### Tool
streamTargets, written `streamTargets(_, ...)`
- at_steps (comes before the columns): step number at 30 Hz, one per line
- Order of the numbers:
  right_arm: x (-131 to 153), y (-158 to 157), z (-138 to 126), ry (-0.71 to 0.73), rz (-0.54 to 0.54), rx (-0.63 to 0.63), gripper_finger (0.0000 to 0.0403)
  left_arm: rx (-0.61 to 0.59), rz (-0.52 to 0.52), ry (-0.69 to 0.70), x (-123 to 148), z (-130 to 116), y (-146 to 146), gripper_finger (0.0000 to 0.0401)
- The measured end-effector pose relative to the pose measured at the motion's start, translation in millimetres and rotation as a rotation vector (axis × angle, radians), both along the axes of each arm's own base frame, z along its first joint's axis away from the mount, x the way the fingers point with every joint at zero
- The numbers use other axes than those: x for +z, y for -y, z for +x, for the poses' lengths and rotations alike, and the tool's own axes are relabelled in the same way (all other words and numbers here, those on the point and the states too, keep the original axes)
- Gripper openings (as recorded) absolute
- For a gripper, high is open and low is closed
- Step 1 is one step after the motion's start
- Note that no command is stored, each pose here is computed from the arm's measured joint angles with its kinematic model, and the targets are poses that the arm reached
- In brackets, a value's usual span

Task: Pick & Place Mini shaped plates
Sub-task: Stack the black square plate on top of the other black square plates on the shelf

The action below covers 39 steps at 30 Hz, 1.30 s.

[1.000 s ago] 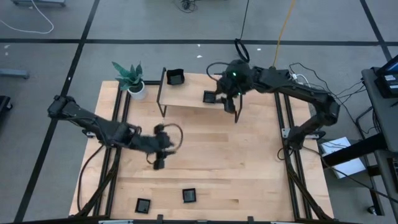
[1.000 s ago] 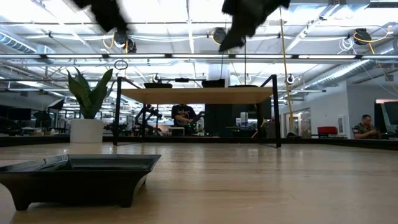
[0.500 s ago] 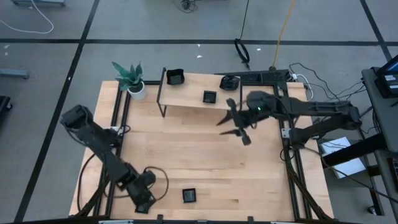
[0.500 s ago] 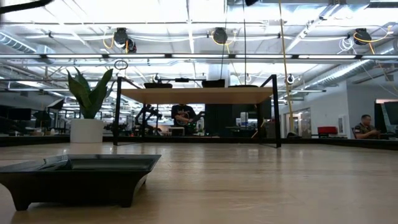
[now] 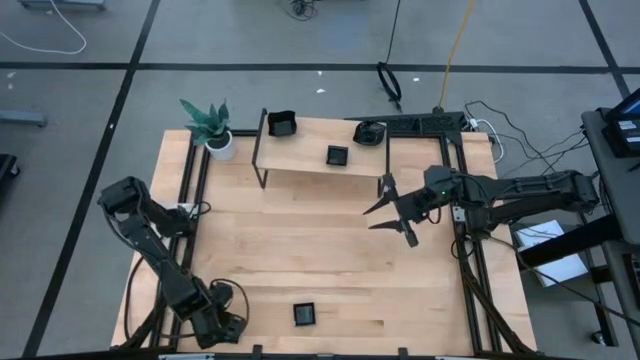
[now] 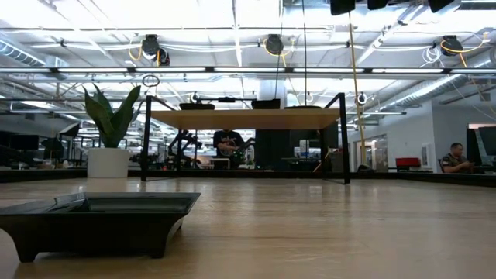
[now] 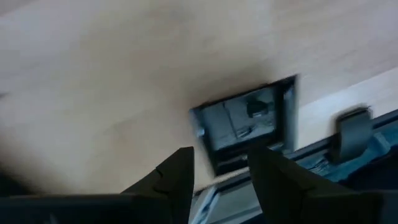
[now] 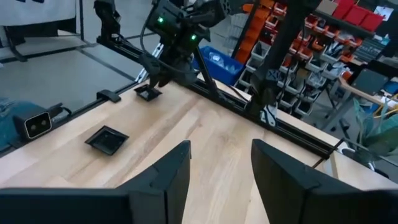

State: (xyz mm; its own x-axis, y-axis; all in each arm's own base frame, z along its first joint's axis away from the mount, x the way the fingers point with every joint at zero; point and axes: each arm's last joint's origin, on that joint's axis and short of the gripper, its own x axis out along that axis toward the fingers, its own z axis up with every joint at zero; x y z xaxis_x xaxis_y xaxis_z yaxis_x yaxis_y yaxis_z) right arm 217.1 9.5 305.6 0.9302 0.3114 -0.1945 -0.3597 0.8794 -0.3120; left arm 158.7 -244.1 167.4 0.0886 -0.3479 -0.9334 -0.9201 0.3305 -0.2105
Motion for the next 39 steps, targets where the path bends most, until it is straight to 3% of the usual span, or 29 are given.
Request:
streamTargets(8,2,0,-5,0.014,0.005,0.0,0.0155,-0.026,0.004,-0.031,-20,4,9,0.0152)
streamTargets(17,3,0,-3,0.036,0.008,-0.001,0.0154,-0.031,0.077,-0.042,-26,1,6,0.0152)
streamTargets(23,6,0,-3,0.064,0.009,-0.001,0.0153,-0.055,0.299,0.07,-27,8,-12,0.0152)
streamTargets(29,6,0,-3,0.061,0.015,-0.004,0.0153,-0.167,0.552,0.18,-27,26,-41,0.0152)
streamTargets(35,6,0,-3,0.06,0.016,-0.005,0.0152,-0.179,0.562,0.244,-1,37,-63,0.0152)
streamTargets(39,5,0,-3,0.051,0.03,-0.008,0.0151,-0.047,0.534,0.247,12,35,-71,0.0152)
